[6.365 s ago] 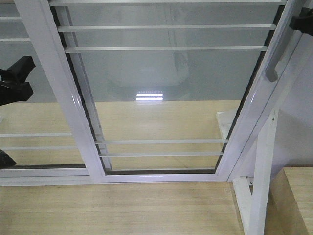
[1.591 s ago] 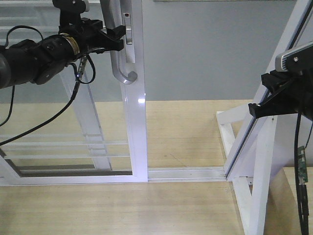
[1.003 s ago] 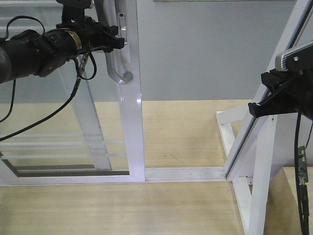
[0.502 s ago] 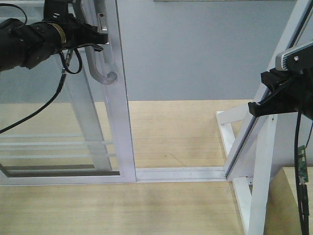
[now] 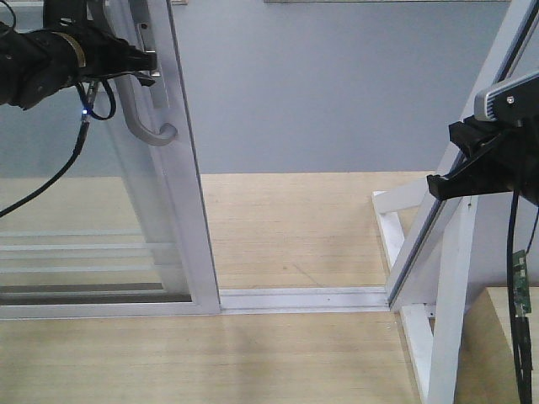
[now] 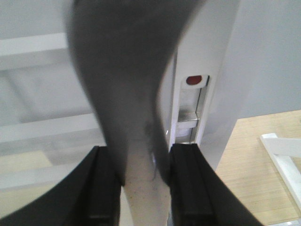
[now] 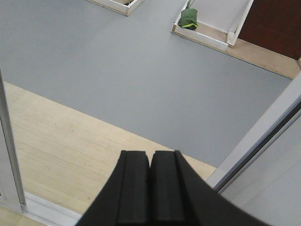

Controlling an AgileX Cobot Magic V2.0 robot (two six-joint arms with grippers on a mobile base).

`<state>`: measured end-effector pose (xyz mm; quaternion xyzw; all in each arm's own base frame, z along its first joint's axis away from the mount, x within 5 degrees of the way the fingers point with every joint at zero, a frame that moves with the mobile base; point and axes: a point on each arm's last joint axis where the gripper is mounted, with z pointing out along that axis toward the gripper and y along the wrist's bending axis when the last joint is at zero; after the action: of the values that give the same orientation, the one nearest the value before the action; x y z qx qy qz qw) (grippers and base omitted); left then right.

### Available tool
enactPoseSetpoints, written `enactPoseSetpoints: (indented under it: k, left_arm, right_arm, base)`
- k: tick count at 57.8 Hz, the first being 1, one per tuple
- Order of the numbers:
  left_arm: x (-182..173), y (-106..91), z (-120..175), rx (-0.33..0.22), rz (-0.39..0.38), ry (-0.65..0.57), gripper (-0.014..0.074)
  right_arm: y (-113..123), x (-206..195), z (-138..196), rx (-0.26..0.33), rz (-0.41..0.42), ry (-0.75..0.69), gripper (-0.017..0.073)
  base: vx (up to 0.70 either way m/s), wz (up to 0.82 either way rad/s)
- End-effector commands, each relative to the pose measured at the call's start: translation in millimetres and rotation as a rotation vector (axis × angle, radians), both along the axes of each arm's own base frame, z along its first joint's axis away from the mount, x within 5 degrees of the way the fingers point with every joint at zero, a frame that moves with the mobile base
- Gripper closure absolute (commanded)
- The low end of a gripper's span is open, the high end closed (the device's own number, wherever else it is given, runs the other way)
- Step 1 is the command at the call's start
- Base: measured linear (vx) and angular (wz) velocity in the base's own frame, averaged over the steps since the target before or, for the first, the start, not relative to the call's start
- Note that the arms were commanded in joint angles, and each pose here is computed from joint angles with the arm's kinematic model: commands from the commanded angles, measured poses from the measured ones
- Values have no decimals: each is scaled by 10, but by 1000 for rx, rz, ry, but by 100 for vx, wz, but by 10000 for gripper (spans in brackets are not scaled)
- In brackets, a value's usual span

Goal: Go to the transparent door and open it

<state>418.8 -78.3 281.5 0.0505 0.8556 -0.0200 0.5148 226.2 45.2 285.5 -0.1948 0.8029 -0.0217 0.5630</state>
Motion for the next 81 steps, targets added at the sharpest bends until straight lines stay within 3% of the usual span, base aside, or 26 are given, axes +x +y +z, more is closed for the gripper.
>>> enactPoseSetpoints:
  k: [1, 6, 14, 32, 44, 59, 63, 70, 75, 81]
  left_arm:
    - [-181, 169, 356, 30, 81, -5, 594]
    - [-244, 199, 425, 49, 94, 1, 594]
    - [-459, 189, 472, 97, 36, -24, 594]
    - [-1377, 322, 435, 70, -9, -64, 594]
    - [-2183, 472, 489, 36, -15, -180, 594]
    - [-3137, 666, 414, -78, 19, -321, 594]
    - [-3337, 697, 322, -103, 19, -293, 594]
    - [-3628, 696, 185, -89, -51, -240, 594]
    - [-3744, 675, 114, -110, -94, -234, 594]
    - [-3786, 678, 56, -124, -96, -238, 594]
  right_arm:
    - [13, 3, 207, 24, 24, -121, 564]
    - [13, 3, 207, 26, 23, -121, 564]
    - [13, 3, 207, 26, 23, -121, 564]
    - [-63, -174, 291, 67, -41, -77, 564]
    - [-198, -635, 539, 111, -105, -110, 564]
    - [-344, -1433, 770, 174, -98, -226, 564]
    - [-359, -1616, 734, 168, -74, -222, 564]
    - [-372, -1846, 562, 179, -42, -222, 563]
    - [-384, -1907, 400, 189, -44, -226, 563]
    - [-386, -1919, 283, 190, -43, -235, 563]
  base:
    - [0, 0]
    - [0, 0]
    - [0, 0]
    - [0, 0]
    - [0, 0]
    - [0, 0]
    - [0, 0]
    - [0, 0]
    - [0, 0]
    - [0, 0]
